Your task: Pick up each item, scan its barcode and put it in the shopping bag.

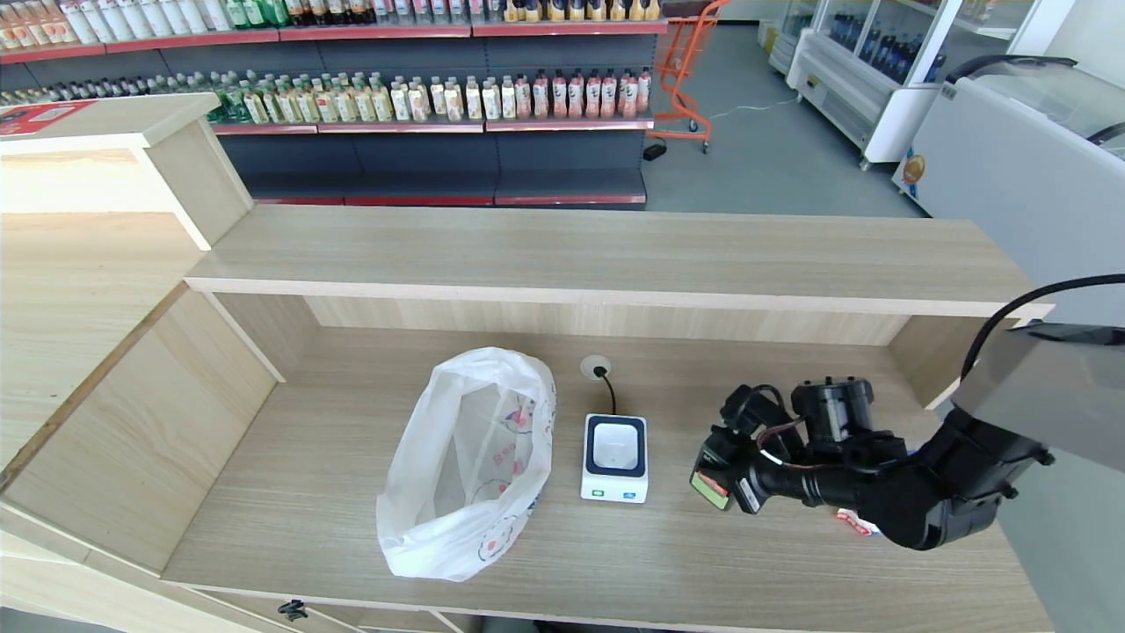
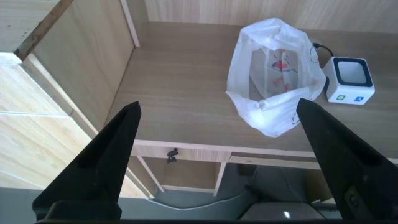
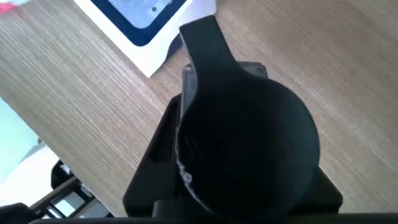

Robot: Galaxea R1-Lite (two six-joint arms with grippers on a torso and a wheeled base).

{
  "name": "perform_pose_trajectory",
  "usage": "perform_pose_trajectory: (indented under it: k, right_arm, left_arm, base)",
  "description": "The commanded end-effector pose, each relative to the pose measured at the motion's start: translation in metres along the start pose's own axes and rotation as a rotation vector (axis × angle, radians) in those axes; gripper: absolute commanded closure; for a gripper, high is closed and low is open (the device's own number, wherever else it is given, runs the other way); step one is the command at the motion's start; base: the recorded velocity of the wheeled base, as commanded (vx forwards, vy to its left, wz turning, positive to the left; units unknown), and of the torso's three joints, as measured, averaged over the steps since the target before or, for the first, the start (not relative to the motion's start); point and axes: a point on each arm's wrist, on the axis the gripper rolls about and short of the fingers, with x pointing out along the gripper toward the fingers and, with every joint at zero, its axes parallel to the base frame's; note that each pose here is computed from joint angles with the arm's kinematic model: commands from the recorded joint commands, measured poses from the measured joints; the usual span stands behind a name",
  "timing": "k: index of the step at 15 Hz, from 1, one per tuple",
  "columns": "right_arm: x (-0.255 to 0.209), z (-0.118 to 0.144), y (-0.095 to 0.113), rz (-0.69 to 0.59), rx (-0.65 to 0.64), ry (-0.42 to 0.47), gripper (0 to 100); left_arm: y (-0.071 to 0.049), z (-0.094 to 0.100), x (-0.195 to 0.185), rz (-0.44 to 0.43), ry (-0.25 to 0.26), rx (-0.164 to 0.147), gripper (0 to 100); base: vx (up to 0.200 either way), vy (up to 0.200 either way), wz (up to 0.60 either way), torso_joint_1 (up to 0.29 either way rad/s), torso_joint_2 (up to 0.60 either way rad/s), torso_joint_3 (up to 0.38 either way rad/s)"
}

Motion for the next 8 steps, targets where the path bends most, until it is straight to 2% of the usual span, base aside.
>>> perform_pose_trajectory:
  k: [1,2,5,6,8]
  right_arm:
    - [-0.093,0.038,0.01,-0.062,0.136,-0.142,100]
    - [-0.132,0.03,0.021,-0.088,0.108,-0.155,100]
    - [-0.163,0.026,0.016,-0.168,-0.086,-0.135,100]
    - [-0.168,0.026,0.014,-0.19,-0.19,-0.131,100]
    - [-0.185,0.032,0.01,-0.272,-0.51,-0.137,100]
  left_arm:
    - [0.0,0.0,0.0,0.0,0.0,0.0,0]
    - [0.0,0.0,0.0,0.0,0.0,0.0,0]
    - [0.0,0.0,0.0,0.0,0.0,0.0,0]
    - [0.0,0.0,0.0,0.0,0.0,0.0,0]
    - [0.0,0.0,0.0,0.0,0.0,0.0,0]
  base:
    - [0.0,0.0,0.0,0.0,0.0,0.0]
    - [0.0,0.0,0.0,0.0,0.0,0.0]
    - [0.0,0.0,0.0,0.0,0.0,0.0]
    - [0.0,0.0,0.0,0.0,0.0,0.0]
    - [0.0,0.0,0.0,0.0,0.0,0.0]
